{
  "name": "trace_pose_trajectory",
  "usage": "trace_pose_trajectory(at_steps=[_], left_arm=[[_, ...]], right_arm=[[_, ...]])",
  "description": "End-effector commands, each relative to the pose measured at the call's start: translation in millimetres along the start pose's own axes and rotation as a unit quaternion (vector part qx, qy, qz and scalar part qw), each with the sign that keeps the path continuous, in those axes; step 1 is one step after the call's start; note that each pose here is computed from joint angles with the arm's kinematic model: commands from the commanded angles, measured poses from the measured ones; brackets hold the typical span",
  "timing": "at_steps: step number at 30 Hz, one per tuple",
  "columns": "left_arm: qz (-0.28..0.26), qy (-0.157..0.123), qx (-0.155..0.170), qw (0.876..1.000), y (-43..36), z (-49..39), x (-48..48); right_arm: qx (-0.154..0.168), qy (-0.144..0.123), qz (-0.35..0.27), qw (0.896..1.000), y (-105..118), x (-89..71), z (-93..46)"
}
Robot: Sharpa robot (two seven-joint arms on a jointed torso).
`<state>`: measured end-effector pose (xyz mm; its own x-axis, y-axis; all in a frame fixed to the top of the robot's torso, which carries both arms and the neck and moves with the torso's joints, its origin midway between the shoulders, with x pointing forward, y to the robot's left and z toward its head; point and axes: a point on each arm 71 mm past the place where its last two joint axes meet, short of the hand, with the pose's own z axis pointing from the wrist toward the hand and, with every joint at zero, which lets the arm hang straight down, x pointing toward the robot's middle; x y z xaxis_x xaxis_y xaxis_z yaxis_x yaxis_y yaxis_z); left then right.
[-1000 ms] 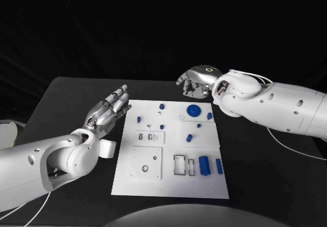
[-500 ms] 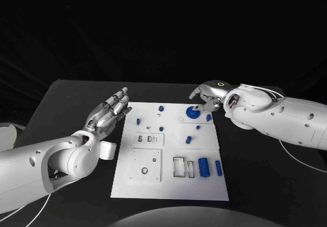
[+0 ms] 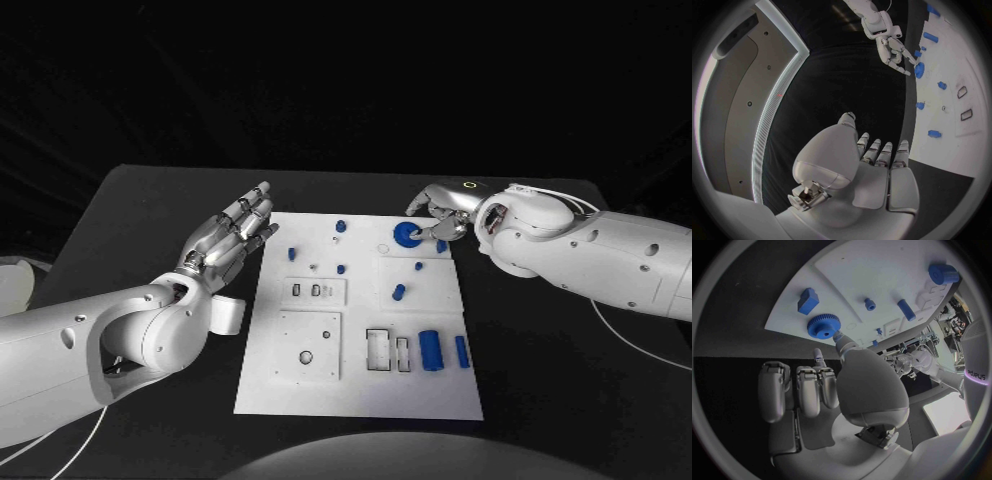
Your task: Assemble the parts on the task board
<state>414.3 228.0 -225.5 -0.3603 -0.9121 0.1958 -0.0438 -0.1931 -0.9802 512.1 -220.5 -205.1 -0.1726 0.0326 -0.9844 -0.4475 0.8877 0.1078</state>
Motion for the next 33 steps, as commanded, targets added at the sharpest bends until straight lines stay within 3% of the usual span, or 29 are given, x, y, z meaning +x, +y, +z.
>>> trace_pose_trajectory(at_steps=[1,24,33], left_arm=[[-0.007,0.011,0.003,1.0,-0.6,0.6,2.7],[-0.008,0.012,-0.001,1.0,0.8,1.3,1.7],[-0.008,0.012,-0.003,1.0,1.2,1.0,0.8]], right_arm=[[0.004,0.016,-0.001,1.0,0.0,5.0,1.0],[0.003,0.039,0.0,0.999,-1.4,22.8,5.6],[-0.017,0.01,0.009,1.0,6.6,17.2,5.1]])
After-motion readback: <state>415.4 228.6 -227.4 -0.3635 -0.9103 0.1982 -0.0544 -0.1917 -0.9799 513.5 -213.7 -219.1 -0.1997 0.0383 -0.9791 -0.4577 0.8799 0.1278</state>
